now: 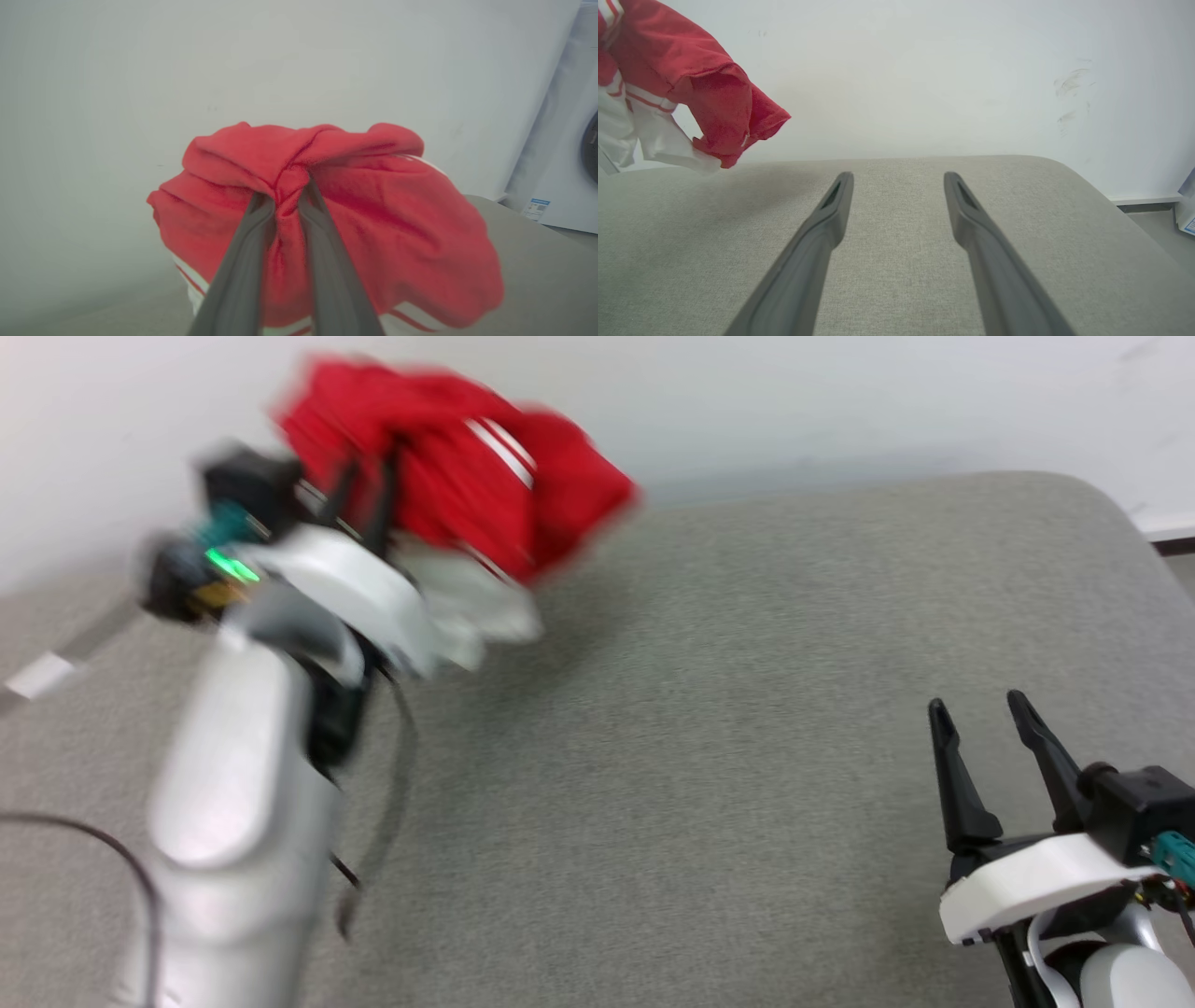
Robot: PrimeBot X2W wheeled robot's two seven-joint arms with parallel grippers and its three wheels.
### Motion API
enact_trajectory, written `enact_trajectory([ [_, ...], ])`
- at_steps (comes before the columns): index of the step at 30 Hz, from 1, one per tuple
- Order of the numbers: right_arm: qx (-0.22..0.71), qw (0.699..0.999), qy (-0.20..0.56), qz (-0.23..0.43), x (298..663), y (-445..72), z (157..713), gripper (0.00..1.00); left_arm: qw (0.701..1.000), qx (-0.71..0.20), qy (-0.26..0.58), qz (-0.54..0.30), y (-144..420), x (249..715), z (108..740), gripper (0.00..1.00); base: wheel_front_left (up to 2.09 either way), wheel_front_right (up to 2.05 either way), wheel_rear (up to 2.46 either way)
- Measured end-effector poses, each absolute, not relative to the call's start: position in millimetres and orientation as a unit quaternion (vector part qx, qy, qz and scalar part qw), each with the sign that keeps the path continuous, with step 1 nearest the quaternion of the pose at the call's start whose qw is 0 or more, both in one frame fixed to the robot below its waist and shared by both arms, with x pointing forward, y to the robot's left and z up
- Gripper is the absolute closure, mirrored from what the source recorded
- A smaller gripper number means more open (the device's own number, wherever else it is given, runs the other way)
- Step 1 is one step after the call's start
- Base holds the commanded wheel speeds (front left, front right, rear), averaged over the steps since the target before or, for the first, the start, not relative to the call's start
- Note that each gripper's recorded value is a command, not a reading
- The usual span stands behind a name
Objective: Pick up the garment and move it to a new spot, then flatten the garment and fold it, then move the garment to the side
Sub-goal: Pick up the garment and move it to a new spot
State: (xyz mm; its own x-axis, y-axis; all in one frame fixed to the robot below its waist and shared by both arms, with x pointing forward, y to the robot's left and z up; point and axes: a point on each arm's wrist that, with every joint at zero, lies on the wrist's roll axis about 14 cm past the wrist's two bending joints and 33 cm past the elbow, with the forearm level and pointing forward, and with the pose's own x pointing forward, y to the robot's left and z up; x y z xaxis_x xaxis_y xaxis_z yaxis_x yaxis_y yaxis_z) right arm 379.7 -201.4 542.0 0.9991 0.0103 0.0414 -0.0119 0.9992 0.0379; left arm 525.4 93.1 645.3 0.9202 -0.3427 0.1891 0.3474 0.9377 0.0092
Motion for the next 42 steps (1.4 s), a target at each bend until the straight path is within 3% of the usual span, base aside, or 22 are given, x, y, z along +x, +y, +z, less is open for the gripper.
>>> enact_trajectory([
  [5, 0.022, 0.999, -0.020, -0.022, 364, -219, 543, 0.00, 0.968, -0.065, -0.009, -0.244, 33, 490, 572, 1.00, 0.00, 0.00, 0.00],
  [11, 0.021, 0.999, -0.011, -0.026, 365, -221, 538, 0.00, 0.952, -0.079, 0.137, -0.261, 17, 434, 465, 1.00, 0.00, 0.00, 0.00],
  [12, 0.021, 0.999, -0.011, -0.022, 368, -219, 538, 0.00, 0.950, -0.076, 0.148, -0.263, 16, 428, 457, 0.79, 0.00, 0.00, 0.00],
  [13, 0.021, 1.000, -0.009, -0.017, 370, -216, 537, 0.00, 0.949, -0.075, 0.155, -0.262, 16, 423, 450, 0.29, 0.00, 0.00, 0.00],
  [14, 0.021, 1.000, -0.008, -0.014, 372, -214, 537, 0.00, 0.950, -0.073, 0.153, -0.260, 17, 420, 448, 0.00, 0.00, 0.00, 0.00],
  [29, 0.011, 0.999, -0.027, 0.023, 382, -190, 554, 0.00, 0.979, -0.093, -0.099, -0.155, 70, 430, 567, 0.00, 0.00, 0.00, 0.00],
  [37, 0.010, 0.999, -0.035, 0.032, 372, -184, 562, 0.00, 0.993, -0.072, -0.092, -0.025, 152, 408, 552, 0.00, 0.00, 0.00, 0.00],
  [42, 0.015, 0.999, -0.031, 0.033, 362, -183, 560, 0.00, 0.996, -0.052, -0.071, 0.004, 178, 389, 537, 0.00, 0.00, 0.00, 0.00],
])
